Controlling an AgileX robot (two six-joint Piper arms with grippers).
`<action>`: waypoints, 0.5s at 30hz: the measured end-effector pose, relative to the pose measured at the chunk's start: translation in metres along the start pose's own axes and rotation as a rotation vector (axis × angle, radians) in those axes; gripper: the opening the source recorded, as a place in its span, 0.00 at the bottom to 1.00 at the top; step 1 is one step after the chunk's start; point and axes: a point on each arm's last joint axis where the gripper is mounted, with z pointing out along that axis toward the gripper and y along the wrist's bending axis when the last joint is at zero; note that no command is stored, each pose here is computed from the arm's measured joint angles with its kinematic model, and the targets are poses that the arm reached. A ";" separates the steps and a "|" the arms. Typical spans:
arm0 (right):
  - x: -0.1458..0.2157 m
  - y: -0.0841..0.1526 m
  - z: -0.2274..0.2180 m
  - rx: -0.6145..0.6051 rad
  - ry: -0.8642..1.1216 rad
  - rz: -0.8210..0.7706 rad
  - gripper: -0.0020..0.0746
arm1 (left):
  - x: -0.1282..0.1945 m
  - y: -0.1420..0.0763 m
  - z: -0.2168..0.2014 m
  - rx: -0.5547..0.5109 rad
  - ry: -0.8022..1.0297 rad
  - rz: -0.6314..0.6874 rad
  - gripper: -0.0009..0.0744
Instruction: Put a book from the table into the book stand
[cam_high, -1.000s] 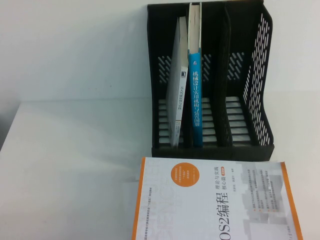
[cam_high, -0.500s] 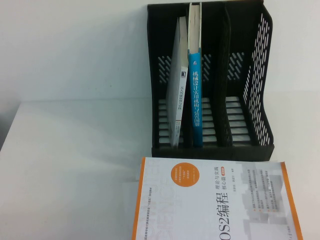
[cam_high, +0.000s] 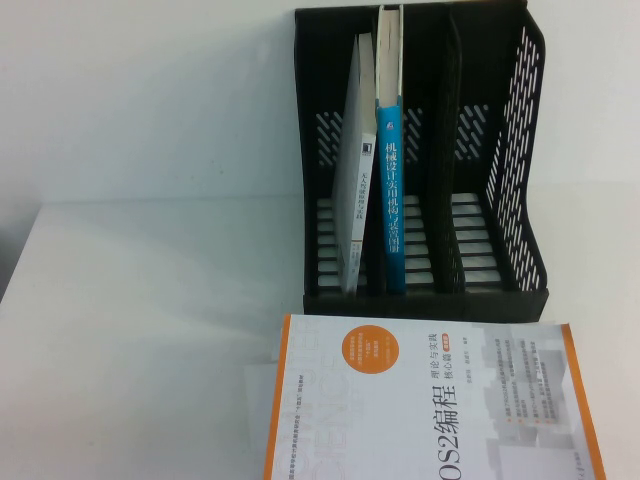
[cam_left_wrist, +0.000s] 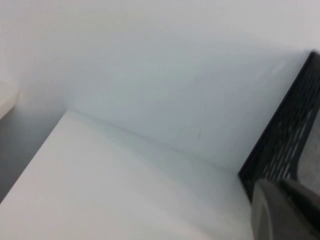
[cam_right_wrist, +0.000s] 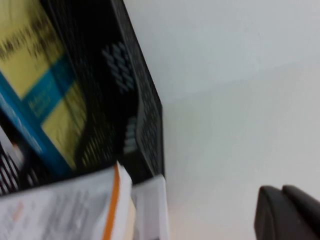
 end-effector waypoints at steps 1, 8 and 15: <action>-0.003 0.001 0.000 -0.008 -0.034 0.031 0.02 | -0.002 -0.001 0.000 0.012 -0.027 -0.018 0.01; -0.017 0.002 -0.002 -0.037 -0.181 0.210 0.02 | -0.009 -0.004 -0.001 0.044 -0.103 -0.064 0.01; -0.029 -0.002 -0.005 -0.043 -0.329 0.413 0.02 | -0.024 -0.009 -0.004 0.105 -0.269 -0.076 0.01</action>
